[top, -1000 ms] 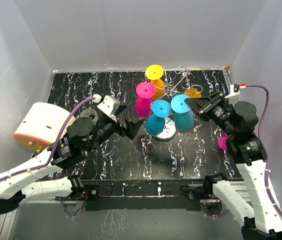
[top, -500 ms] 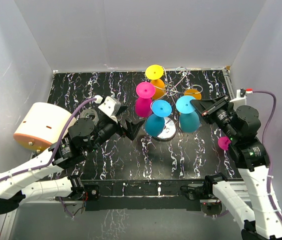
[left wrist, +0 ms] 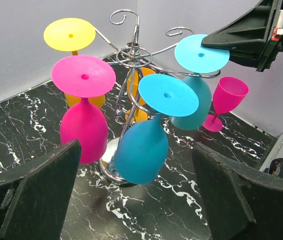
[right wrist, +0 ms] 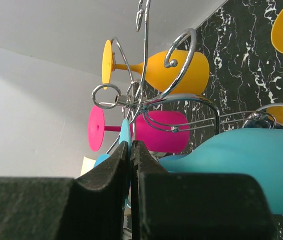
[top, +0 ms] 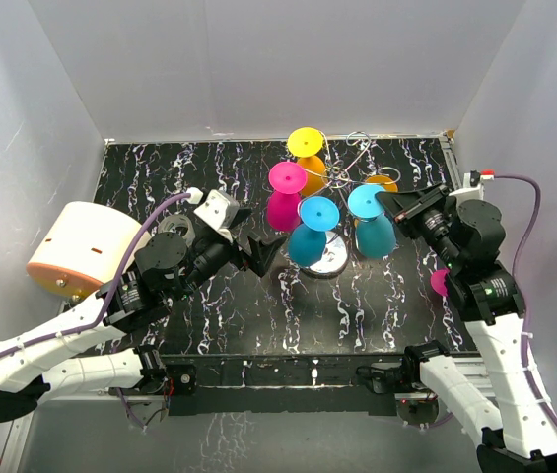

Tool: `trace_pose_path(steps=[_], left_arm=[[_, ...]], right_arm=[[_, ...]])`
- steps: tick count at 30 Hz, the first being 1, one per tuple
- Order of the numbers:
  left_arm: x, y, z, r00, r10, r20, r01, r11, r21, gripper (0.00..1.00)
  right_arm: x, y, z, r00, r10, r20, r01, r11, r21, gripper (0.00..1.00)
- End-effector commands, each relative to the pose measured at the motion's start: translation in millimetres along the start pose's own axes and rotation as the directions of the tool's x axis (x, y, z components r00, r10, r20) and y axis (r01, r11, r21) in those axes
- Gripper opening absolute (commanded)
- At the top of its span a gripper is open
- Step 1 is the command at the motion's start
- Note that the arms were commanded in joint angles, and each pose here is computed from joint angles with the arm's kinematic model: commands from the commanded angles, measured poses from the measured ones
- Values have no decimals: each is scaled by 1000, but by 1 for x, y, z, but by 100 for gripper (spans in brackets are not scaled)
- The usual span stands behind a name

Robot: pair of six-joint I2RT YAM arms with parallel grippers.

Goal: Place the wine glass upside down on the wine glass rack

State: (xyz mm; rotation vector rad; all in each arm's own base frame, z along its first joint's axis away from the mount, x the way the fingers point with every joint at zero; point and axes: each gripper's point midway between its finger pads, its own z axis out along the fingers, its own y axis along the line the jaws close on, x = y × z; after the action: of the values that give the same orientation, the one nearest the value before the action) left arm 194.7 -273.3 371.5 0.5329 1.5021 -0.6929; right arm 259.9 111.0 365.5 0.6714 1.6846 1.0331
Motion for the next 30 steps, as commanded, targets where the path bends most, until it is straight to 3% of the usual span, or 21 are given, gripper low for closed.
trace_pose_path(steps=[1,9,15,23,30], left_arm=[[-8,-2,-1,999,-7,34,6,1000,10,91],[-7,-3,1,1000,-1,27,1,1000,11,91],[-9,-2,0,999,5,33,-5,1000,6,91],[-12,0,-1,999,26,30,-26,1000,1,91],[-12,3,-5,999,39,26,-39,999,-5,92]], right_arm=[[-12,12,5,998,-30,56,34,998,-54,1],[-8,5,11,998,-36,42,38,999,-39,12],[-7,4,12,999,-37,33,38,999,-34,28],[-13,0,6,995,-71,64,72,997,-1,65],[-31,-8,-7,975,-164,149,155,986,66,73]])
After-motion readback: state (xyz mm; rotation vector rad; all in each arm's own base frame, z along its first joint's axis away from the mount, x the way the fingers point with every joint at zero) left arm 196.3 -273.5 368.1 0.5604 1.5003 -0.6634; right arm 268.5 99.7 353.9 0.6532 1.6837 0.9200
